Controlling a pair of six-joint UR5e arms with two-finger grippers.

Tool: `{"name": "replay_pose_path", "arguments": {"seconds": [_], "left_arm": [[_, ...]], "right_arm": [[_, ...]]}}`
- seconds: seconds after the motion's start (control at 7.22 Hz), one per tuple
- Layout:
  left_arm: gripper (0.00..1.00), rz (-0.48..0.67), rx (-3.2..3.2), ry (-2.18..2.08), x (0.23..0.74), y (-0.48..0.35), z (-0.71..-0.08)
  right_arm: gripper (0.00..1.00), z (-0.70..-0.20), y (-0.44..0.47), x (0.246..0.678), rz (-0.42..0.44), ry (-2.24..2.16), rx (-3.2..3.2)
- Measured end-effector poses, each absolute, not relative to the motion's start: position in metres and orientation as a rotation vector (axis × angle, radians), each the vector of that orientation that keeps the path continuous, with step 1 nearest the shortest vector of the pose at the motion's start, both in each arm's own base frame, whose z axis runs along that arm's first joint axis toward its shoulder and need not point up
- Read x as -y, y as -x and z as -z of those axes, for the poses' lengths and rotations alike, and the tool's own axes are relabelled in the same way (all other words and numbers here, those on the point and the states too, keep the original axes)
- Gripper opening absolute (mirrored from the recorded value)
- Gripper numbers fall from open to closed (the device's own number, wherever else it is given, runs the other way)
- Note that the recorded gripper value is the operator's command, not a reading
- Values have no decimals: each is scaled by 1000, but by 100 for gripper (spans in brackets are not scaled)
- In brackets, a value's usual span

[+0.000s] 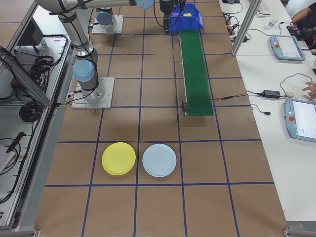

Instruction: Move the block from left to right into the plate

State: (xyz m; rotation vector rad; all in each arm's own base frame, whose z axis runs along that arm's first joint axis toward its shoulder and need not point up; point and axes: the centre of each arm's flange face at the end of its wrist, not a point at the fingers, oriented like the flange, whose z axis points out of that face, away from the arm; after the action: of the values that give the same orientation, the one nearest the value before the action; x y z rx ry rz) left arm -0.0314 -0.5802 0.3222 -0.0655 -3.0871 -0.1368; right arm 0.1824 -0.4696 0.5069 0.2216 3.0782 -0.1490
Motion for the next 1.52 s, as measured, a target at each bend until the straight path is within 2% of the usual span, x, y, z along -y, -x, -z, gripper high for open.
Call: {"name": "replay_pose_path", "arguments": {"seconds": [0.28,0.55,0.69,0.83,1.11,1.52], "left_arm": [[99,154,3096,37,581,12,-294],[97,124,3104,31,590,7,-268],[87,119,3105,29,597,6,-250],[53,127,3103,27,602,5,-234],[13,136,3104,19,606,4,-220],[11,172,3118,9,601,5,-254]], "right_arm": [[100,-507,-182,470,149,-221,-3078],[100,-507,-182,470,150,-221,-3078],[100,-507,-183,470,150,-221,-3077],[100,-507,-183,470,150,-221,-3076],[100,-507,-183,470,151,-221,-3076],[100,-507,-183,470,150,-221,-3076]]}}
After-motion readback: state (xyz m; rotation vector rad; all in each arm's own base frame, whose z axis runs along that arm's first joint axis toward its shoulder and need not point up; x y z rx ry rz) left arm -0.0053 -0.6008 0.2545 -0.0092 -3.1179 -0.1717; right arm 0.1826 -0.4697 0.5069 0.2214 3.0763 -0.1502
